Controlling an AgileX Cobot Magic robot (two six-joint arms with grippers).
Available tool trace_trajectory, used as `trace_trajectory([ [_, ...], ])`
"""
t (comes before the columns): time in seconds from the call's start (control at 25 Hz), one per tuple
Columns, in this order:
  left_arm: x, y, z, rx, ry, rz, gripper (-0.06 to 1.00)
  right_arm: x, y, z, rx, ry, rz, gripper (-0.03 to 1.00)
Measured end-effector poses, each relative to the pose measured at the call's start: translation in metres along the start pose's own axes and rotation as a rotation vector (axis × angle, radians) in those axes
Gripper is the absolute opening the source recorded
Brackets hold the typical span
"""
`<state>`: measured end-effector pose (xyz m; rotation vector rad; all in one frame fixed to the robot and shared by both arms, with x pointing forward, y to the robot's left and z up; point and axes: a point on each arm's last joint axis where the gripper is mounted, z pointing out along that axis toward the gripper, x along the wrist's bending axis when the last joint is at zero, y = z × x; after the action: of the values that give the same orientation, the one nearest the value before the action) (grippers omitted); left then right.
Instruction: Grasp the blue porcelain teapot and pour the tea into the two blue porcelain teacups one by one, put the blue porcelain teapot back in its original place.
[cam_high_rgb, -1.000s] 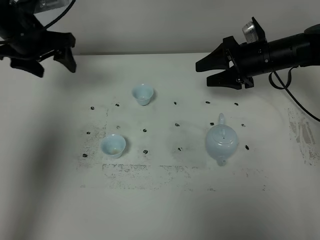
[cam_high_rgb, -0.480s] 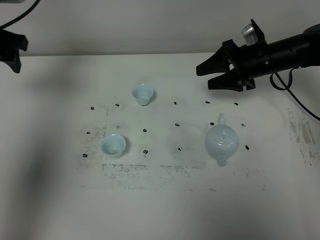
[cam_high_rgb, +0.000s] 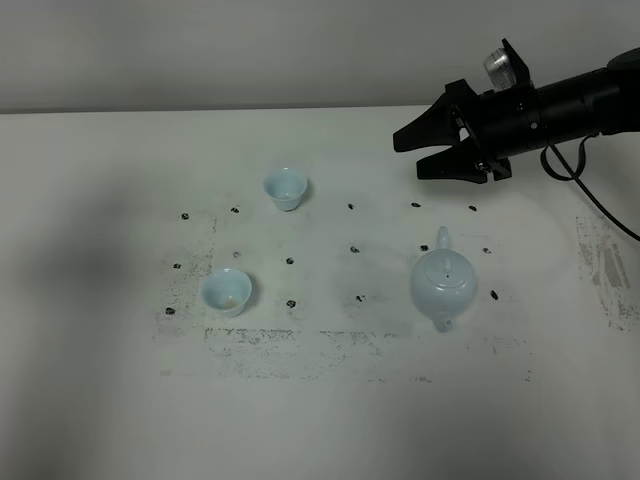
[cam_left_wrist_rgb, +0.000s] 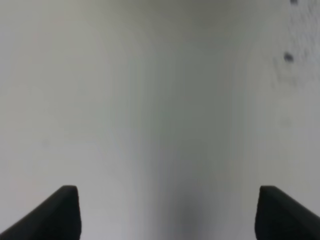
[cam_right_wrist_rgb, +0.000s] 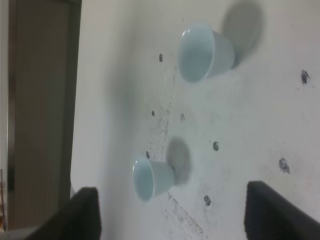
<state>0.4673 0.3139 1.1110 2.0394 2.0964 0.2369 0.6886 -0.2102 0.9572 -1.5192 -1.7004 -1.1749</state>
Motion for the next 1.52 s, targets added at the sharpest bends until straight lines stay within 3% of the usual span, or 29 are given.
trace_trajectory([
  [0.32,-0.009,-0.120,-0.002,-0.088,-0.039,-0.002,0.68,0.000,0.000,0.000,0.000,-0.001,0.001,0.58],
  [0.56,-0.010,-0.182,0.013,-0.367,-0.028,0.008,0.68,0.000,0.000,0.000,0.000,-0.001,0.001,0.55],
  [0.68,-0.011,-0.204,0.020,-0.454,-0.025,0.012,0.68,0.000,0.000,0.000,0.000,-0.001,0.001,0.54],
  [1.2,-0.013,-0.244,0.017,-0.671,-0.018,0.031,0.68,0.003,0.000,-0.002,-0.002,-0.002,-0.004,0.54],
  [1.36,-0.013,-0.247,0.016,-0.688,-0.020,0.036,0.68,0.024,0.003,-0.014,-0.015,-0.022,-0.069,0.54],
  [1.52,-0.013,-0.247,0.016,-0.687,-0.027,0.048,0.68,0.050,0.004,-0.032,0.007,-0.139,-0.154,0.54],
])
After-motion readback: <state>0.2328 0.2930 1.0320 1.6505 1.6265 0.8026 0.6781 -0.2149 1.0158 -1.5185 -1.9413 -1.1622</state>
